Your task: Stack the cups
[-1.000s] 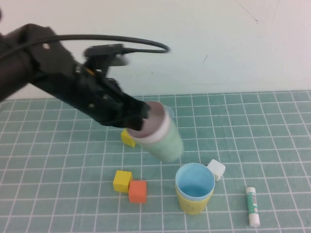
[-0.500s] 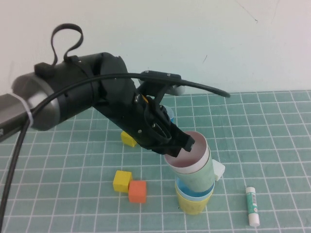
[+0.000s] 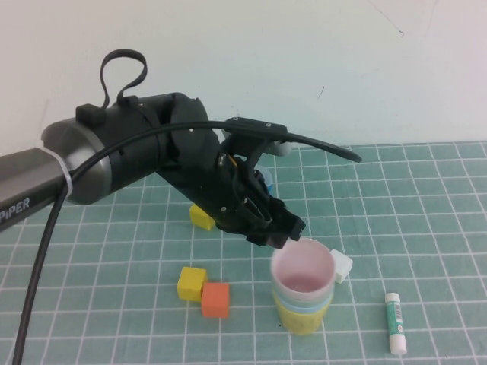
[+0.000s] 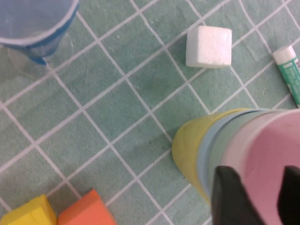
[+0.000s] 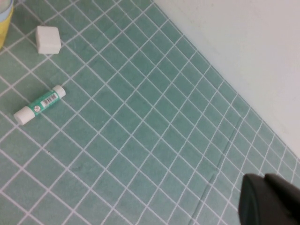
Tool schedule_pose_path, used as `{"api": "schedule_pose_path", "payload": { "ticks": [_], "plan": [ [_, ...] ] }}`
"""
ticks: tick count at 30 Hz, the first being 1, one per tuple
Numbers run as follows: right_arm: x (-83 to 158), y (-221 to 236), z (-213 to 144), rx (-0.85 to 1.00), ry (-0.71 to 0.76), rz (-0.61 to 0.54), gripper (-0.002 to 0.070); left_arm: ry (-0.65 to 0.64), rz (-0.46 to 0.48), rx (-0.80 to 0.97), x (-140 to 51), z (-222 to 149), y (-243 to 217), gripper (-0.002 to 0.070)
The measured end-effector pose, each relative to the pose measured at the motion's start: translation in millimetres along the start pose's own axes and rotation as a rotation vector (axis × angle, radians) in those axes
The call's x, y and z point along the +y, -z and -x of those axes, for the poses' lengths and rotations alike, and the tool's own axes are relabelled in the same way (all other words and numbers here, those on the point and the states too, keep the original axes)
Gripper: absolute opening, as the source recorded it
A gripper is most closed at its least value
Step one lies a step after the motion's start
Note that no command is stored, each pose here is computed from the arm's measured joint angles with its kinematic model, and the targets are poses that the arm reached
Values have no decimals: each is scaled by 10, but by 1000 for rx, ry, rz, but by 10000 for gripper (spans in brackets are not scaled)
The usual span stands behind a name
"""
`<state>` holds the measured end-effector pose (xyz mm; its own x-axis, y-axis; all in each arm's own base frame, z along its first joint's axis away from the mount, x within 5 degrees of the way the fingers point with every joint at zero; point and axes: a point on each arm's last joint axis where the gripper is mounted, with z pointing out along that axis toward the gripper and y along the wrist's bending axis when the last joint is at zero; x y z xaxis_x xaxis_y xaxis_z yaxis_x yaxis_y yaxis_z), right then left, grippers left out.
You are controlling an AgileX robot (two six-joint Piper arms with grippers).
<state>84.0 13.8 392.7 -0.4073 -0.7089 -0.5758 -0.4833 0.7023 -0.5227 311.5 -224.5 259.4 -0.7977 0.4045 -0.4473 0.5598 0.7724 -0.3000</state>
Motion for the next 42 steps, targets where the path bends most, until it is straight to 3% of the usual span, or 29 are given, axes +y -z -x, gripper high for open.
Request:
{"api": "schedule_pose_path", "payload": {
  "ticks": [3, 6, 9, 14, 20, 26, 31, 37, 42],
  "plan": [
    [4, 0, 1, -1, -2, 4, -1, -13, 4, -13, 3, 14, 3, 293],
    [17, 0, 6, -6, 24, 19, -1, -40, 33, -53, 7, 43, 73, 304],
    [46, 1, 17, -20, 61, 50, -1, -85, 93, -131, -4, 88, 285, 232],
    [109, -4, 23, -36, 59, 111, -1, -183, 250, -307, -33, 137, 837, 42],
    [362, -175, -107, -96, 62, 212, -1, -208, 477, -517, -55, 26, 1617, 4],
    [698, -362, -458, -195, 23, 261, -1, -176, 623, -649, -15, -495, 2067, 2],
    [903, -434, -737, -215, -12, 297, -1, -157, 599, -734, 15, -1116, 2096, 2],
    [992, -477, -810, -238, -44, 325, -1, -298, 549, -811, 57, -1738, 1840, 2],
    [992, -478, -804, -248, -48, 323, -1, -409, 552, -843, 69, -1968, 1728, 2]
  ]
}}
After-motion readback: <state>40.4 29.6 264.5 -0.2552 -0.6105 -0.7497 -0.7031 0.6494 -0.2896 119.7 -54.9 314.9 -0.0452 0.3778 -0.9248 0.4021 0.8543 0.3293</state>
